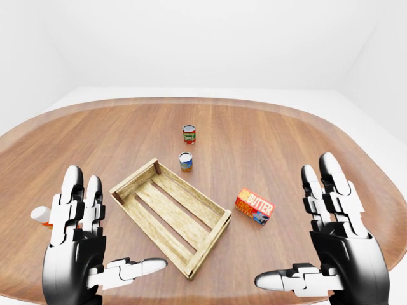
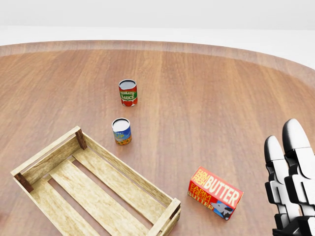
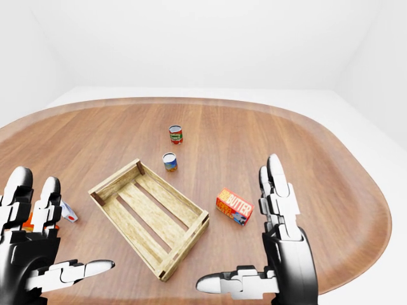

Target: Pick up the butter and put it in the tray.

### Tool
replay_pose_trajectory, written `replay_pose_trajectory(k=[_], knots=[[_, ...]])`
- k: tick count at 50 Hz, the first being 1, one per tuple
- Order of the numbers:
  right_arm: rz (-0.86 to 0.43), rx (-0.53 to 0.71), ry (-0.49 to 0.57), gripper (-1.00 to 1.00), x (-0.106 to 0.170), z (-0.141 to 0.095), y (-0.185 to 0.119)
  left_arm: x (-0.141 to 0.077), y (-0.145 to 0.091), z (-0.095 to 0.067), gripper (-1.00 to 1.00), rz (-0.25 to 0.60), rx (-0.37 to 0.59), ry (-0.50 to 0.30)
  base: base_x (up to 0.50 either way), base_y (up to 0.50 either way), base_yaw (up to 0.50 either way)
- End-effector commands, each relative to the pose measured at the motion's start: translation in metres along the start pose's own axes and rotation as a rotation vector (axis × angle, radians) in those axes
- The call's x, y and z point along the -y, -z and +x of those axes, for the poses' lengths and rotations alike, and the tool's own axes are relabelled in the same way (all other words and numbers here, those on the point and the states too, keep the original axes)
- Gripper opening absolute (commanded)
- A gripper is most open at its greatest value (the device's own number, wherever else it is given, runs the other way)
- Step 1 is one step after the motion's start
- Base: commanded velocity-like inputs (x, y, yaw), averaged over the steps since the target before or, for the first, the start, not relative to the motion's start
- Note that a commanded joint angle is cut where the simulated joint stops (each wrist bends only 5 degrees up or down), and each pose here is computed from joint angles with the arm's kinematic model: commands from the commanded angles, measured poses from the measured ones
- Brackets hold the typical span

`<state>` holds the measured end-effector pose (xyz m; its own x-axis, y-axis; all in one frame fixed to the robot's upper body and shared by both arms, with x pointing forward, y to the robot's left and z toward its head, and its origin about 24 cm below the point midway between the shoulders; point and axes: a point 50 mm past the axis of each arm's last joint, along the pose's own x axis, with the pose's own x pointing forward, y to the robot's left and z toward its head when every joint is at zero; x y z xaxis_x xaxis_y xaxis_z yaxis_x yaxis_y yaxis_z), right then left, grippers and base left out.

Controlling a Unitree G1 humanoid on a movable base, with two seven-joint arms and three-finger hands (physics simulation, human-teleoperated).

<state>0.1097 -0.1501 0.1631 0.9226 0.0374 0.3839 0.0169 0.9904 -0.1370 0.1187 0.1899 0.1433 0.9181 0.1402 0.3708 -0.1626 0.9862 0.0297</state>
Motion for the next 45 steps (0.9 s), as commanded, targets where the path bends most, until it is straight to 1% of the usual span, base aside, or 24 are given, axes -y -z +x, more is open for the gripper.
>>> replay_pose_trajectory(k=[1,17,19,22,23,25,26,27,28,30,33,39,42,44,45], knots=[[-0.003,-0.001,-0.007,1.00,-0.001,0.000,0.000,0.000,0.000,0.000,1.00,-0.004,-0.002,0.001,0.51,-0.09,0.00],[-0.004,-0.003,-0.007,1.00,-0.001,0.001,0.000,-0.001,0.000,0.000,1.00,-0.006,-0.002,0.001,0.51,-0.09,0.00],[-0.013,-0.009,0.011,1.00,0.000,0.001,0.001,-0.001,0.000,0.000,1.00,-0.005,-0.002,0.001,0.51,-0.09,0.00],[-0.034,-0.072,0.069,1.00,0.004,0.005,0.008,-0.001,0.000,0.000,1.00,-0.005,-0.002,0.000,0.49,-0.04,0.00],[-0.048,-0.059,0.080,1.00,0.005,0.006,0.007,-0.001,0.000,0.001,1.00,-0.004,-0.003,0.001,0.00,0.00,0.00],[-0.042,-0.072,0.099,1.00,0.006,0.008,0.009,-0.001,0.001,0.001,1.00,-0.003,-0.005,-0.002,0.00,0.00,0.00],[-0.080,-0.069,0.099,1.00,0.006,0.009,0.010,-0.001,0.002,0.002,1.00,-0.003,-0.007,0.000,0.00,0.00,0.00],[-0.082,-0.069,0.099,1.00,0.006,0.009,0.010,-0.001,0.002,0.002,1.00,-0.003,-0.007,0.001,0.00,0.00,0.00],[-0.089,-0.057,0.104,1.00,0.004,0.011,0.010,0.000,0.002,0.002,1.00,-0.002,-0.008,0.000,0.00,0.00,0.00],[-0.086,-0.040,0.068,1.00,0.000,0.015,0.010,0.000,0.002,0.002,1.00,-0.001,-0.008,0.001,0.00,0.00,0.00],[-0.110,-0.011,0.060,1.00,-0.002,0.021,0.010,0.000,0.002,0.002,1.00,0.000,-0.008,-0.001,0.00,0.00,0.00],[-0.185,0.104,0.018,1.00,-0.008,0.034,-0.001,0.000,0.003,0.003,1.00,0.000,-0.013,-0.002,0.00,0.00,0.00],[-0.235,0.150,-0.027,1.00,-0.013,0.042,-0.004,0.000,0.003,0.002,1.00,0.000,-0.011,-0.002,0.00,0.00,0.00],[-0.279,0.188,-0.030,1.00,-0.016,0.050,-0.005,0.000,0.004,0.003,1.00,-0.001,-0.014,-0.002,0.00,0.00,0.00],[-0.282,0.191,-0.031,1.00,-0.016,0.051,-0.006,0.000,0.004,0.003,1.00,-0.001,-0.014,-0.002,0.00,0.00,0.00]])
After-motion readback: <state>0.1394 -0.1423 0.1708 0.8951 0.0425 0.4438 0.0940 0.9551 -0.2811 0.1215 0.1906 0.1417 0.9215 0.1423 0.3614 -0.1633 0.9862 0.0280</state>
